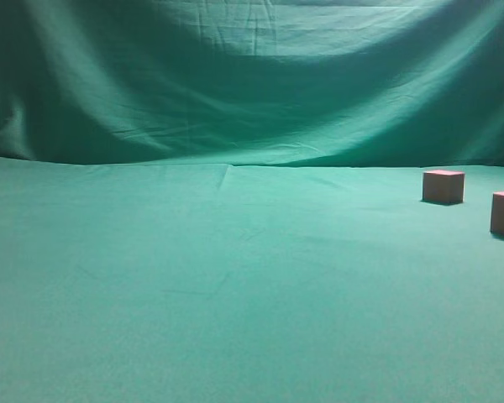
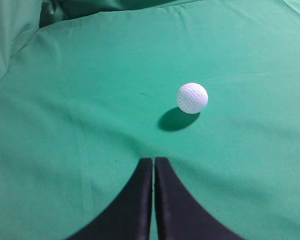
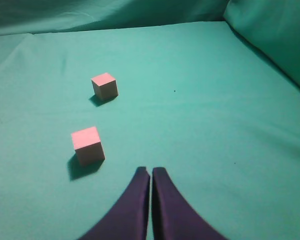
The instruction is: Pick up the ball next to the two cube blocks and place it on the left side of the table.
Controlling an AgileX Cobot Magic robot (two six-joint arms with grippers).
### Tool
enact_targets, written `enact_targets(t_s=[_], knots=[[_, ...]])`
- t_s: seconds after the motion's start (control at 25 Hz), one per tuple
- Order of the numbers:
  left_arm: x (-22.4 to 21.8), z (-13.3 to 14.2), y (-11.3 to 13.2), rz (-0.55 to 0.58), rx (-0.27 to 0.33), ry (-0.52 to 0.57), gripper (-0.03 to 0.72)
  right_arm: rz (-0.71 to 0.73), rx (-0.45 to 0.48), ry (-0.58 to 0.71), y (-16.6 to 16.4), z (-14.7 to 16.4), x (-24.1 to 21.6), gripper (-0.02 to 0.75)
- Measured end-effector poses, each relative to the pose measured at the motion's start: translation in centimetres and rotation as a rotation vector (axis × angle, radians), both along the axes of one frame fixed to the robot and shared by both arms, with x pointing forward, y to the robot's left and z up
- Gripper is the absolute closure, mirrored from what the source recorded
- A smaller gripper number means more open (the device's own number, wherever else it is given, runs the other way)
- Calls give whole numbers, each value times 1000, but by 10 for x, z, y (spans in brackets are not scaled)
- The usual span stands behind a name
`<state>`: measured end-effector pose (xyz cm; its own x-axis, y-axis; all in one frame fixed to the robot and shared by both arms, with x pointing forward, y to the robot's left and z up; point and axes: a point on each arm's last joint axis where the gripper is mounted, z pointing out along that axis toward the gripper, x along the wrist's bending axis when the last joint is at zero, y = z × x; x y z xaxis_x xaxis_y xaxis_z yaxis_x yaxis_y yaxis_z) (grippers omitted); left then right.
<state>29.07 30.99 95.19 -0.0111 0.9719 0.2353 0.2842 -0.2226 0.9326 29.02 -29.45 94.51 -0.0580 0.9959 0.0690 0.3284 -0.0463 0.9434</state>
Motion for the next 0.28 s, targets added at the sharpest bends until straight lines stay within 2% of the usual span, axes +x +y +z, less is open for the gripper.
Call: enact_targets(t_s=[0.28], knots=[[0,0,0,0,0,0,688,0,0,0,0,0,0,738]])
